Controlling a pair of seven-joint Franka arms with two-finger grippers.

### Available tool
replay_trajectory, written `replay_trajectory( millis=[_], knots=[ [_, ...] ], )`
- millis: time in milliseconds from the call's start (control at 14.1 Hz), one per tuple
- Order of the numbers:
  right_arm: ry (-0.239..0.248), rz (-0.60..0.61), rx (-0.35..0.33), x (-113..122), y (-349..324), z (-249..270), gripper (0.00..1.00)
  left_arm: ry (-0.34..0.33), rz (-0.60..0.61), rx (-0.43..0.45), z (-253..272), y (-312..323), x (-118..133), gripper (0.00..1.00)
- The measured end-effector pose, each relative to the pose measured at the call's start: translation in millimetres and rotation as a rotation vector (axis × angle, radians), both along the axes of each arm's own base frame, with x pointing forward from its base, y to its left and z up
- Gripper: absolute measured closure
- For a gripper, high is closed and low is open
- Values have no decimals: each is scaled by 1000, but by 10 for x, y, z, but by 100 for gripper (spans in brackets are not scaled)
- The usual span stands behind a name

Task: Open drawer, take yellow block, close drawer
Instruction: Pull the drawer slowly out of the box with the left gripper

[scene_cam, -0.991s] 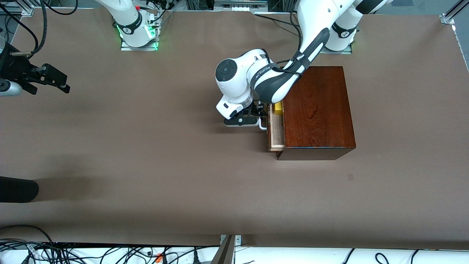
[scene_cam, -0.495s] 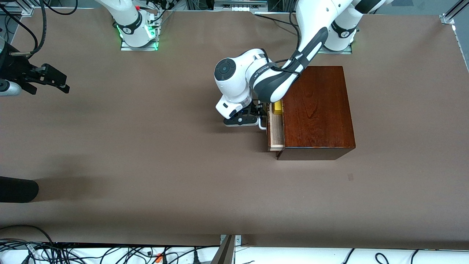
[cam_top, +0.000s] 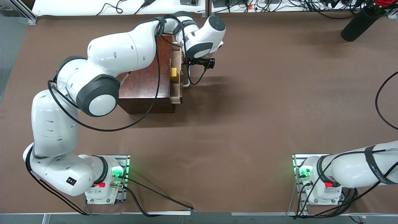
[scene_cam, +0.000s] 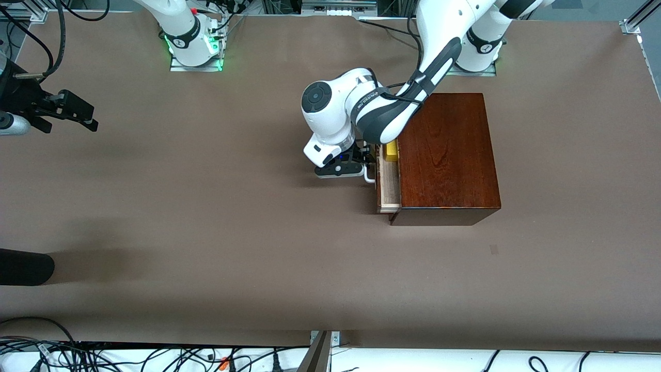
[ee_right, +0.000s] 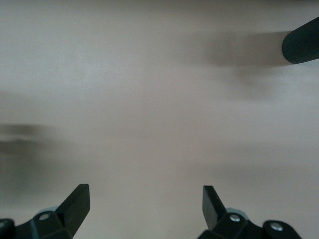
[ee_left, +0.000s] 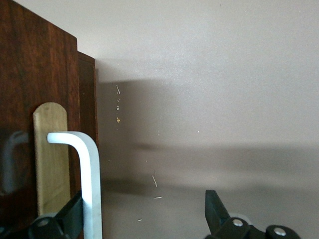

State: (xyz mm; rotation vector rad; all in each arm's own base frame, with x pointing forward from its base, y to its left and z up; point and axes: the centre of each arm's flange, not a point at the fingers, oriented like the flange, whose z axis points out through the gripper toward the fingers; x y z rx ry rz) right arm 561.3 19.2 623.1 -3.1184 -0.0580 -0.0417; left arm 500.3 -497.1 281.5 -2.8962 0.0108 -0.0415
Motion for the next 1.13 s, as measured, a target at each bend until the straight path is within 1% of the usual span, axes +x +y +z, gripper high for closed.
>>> replay_trajectory(
  millis=[142, 425, 849, 1132],
  knots=[
    [0, 0, 0, 0, 0, 0, 0, 10, -3, 7, 7, -22, -45, 0],
    [0, 1, 0, 0, 3, 0, 0, 26, -17, 21, 25, -151, -225, 0],
    [0, 1, 0, 0, 3, 0, 0, 27, -17, 20, 23, -160, -238, 0],
    [0, 1, 0, 0, 3, 0, 0, 32, -5, 1, 22, -162, -222, 0]
  ],
)
